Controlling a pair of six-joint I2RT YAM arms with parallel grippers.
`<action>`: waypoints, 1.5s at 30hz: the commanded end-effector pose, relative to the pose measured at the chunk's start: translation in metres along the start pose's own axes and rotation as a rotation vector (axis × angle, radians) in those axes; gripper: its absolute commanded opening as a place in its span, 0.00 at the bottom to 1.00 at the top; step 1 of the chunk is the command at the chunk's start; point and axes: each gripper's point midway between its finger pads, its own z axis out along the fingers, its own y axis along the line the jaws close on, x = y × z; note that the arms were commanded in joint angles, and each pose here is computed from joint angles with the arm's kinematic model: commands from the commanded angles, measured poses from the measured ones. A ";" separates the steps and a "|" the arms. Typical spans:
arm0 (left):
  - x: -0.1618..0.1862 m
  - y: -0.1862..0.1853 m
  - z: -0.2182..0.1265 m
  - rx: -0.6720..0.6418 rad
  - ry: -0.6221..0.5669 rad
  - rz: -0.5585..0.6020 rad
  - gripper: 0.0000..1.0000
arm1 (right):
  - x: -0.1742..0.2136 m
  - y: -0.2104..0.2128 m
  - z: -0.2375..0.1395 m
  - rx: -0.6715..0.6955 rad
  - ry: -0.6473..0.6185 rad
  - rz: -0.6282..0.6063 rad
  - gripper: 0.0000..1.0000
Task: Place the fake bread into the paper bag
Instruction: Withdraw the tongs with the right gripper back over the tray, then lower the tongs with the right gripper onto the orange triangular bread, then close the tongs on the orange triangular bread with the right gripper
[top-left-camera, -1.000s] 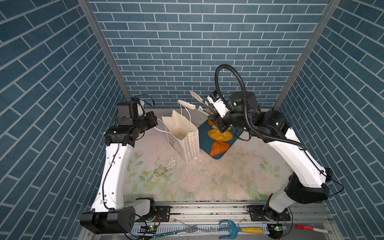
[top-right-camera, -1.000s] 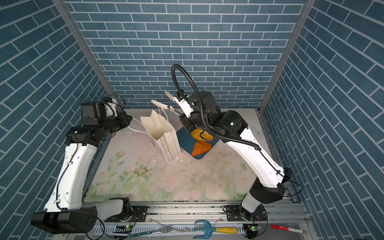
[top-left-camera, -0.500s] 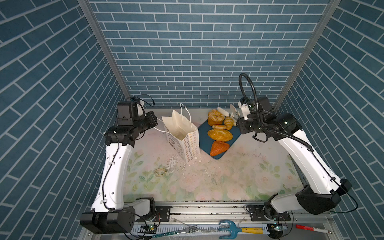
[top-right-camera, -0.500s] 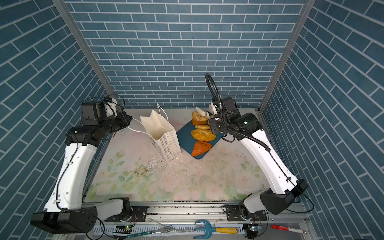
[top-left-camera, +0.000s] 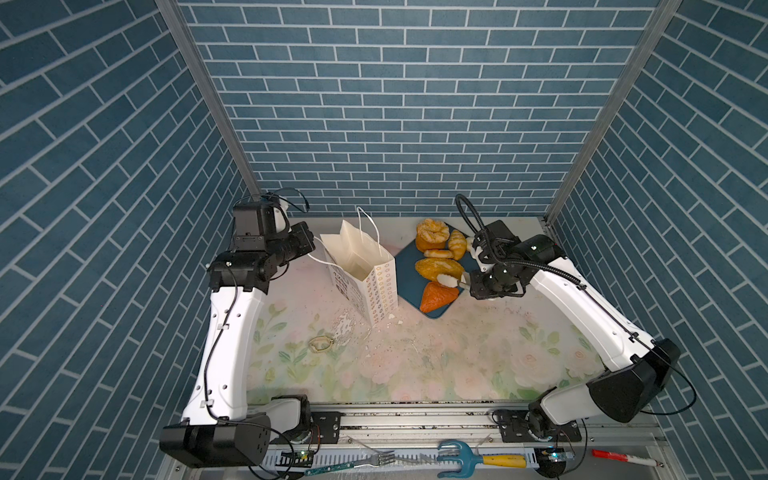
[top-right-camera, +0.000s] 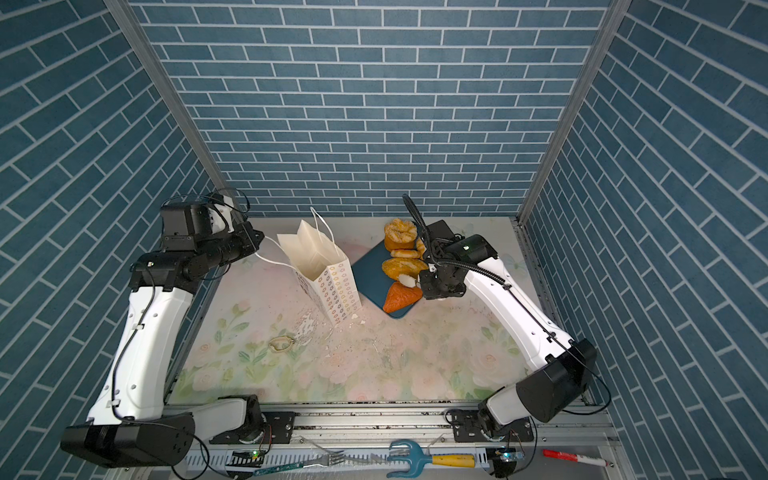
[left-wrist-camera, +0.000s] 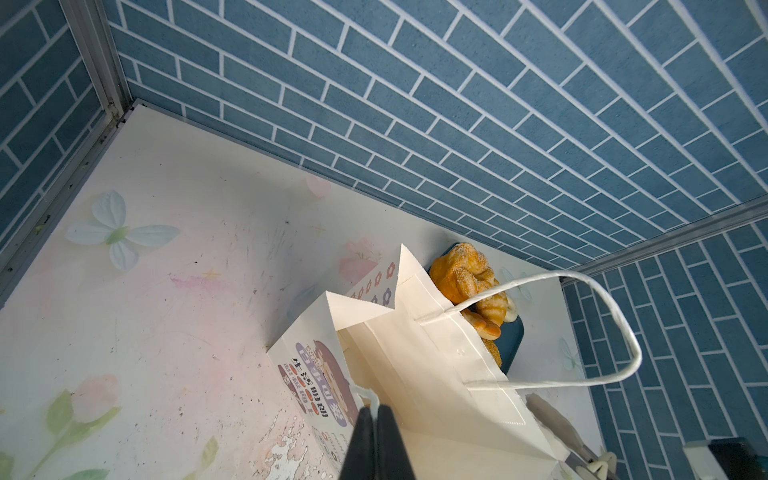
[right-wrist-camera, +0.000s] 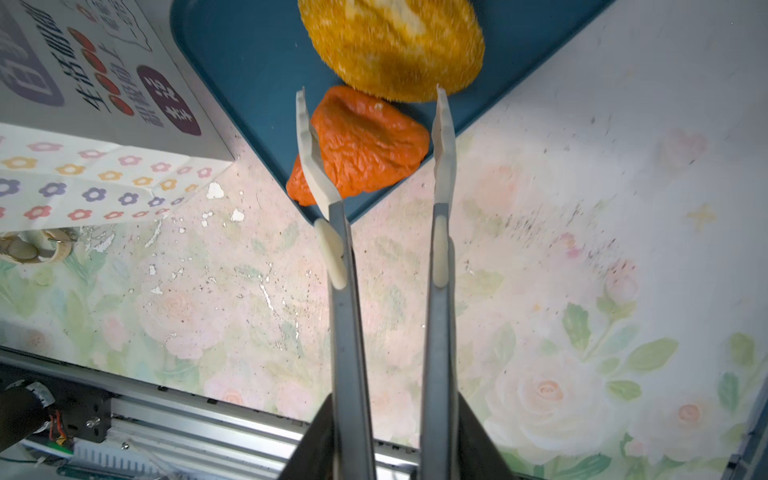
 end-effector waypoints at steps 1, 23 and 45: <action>-0.002 -0.003 0.001 0.005 -0.002 0.023 0.06 | 0.001 0.009 0.010 -0.054 0.025 0.120 0.40; 0.004 0.001 0.006 0.003 0.010 0.028 0.06 | -0.011 0.043 0.057 -0.098 0.087 0.165 0.46; 0.008 0.003 0.008 0.003 0.020 0.036 0.06 | 0.002 0.045 0.039 0.048 0.101 0.058 0.48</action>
